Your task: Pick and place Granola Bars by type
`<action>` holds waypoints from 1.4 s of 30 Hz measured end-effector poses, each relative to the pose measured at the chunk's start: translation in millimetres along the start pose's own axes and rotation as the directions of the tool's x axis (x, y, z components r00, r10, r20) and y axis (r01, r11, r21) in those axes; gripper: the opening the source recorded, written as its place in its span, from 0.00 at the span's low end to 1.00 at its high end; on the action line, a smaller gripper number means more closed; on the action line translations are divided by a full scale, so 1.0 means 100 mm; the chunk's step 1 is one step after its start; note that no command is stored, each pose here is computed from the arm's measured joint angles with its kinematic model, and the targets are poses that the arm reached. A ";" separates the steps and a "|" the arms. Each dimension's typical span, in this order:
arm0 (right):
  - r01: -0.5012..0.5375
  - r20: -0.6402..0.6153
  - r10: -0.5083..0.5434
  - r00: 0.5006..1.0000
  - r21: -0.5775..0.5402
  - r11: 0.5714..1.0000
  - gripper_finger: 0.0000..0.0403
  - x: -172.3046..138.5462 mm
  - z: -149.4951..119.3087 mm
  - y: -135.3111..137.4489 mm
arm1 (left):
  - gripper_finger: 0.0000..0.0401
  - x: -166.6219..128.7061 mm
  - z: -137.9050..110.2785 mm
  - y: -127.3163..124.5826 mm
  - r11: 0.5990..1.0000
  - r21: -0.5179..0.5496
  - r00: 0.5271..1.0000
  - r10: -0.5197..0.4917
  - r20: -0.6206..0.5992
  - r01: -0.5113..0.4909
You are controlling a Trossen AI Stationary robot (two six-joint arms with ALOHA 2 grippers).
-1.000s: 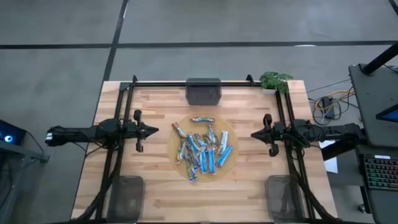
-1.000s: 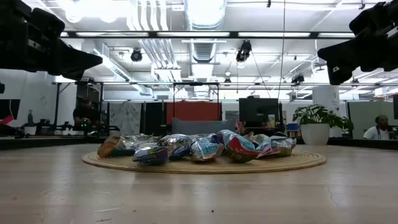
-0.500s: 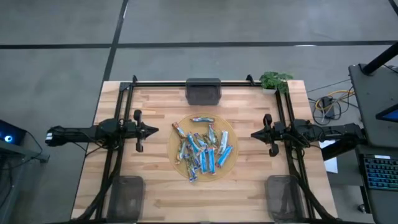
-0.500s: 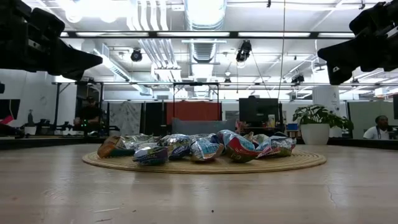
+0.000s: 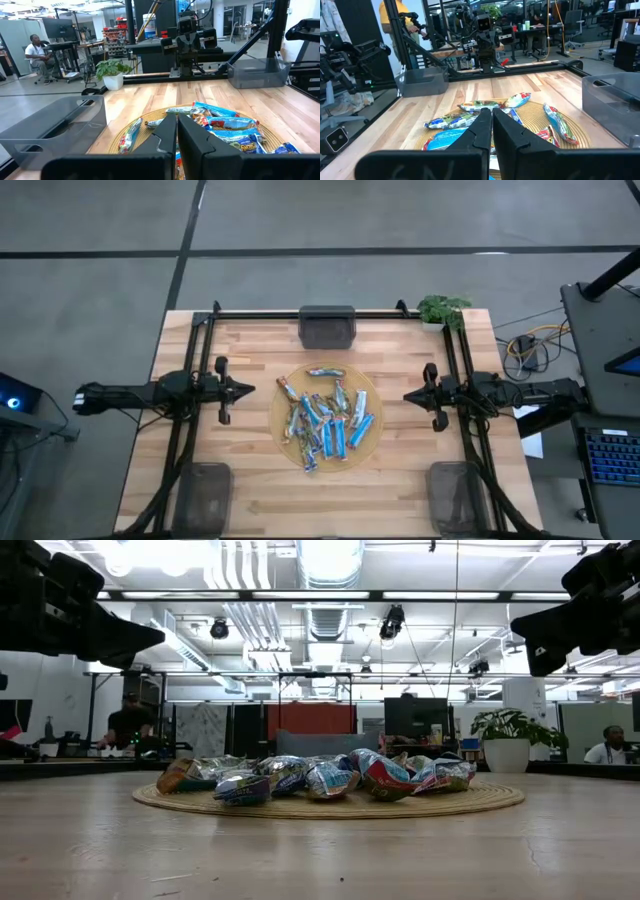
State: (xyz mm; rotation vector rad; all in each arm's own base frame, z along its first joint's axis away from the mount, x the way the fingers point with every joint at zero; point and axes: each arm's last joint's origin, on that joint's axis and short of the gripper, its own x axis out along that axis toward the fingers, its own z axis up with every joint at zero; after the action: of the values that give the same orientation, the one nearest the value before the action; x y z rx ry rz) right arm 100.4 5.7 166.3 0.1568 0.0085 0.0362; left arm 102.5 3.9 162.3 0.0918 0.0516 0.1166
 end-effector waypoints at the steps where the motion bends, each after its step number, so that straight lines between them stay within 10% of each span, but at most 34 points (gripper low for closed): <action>1: 0.000 0.000 0.000 1.000 0.000 1.000 0.02 0.00 0.00 0.00 | 0.00 0.00 0.00 0.00 1.000 0.000 1.000 0.000 0.000 0.000; 16: 0.000 0.000 0.000 1.000 -0.001 1.000 0.02 0.00 0.00 0.00 | 0.00 0.00 0.00 0.00 1.000 0.000 1.000 0.000 0.000 0.000; 24: 0.001 0.000 -0.001 1.000 -0.266 0.964 0.02 0.00 0.00 0.00 | 0.00 0.00 0.00 0.00 1.000 0.000 1.000 0.000 0.000 0.000; 42: 0.000 0.000 0.000 1.000 -0.190 0.982 0.02 0.00 0.00 0.00 | 0.00 0.00 0.00 0.00 1.000 0.000 1.000 0.000 0.000 0.000</action>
State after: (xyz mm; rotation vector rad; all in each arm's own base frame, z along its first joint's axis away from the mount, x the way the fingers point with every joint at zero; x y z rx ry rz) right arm 100.4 5.7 166.4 -0.0339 0.0045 0.0369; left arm 102.5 3.9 162.3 0.0918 0.0516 0.1169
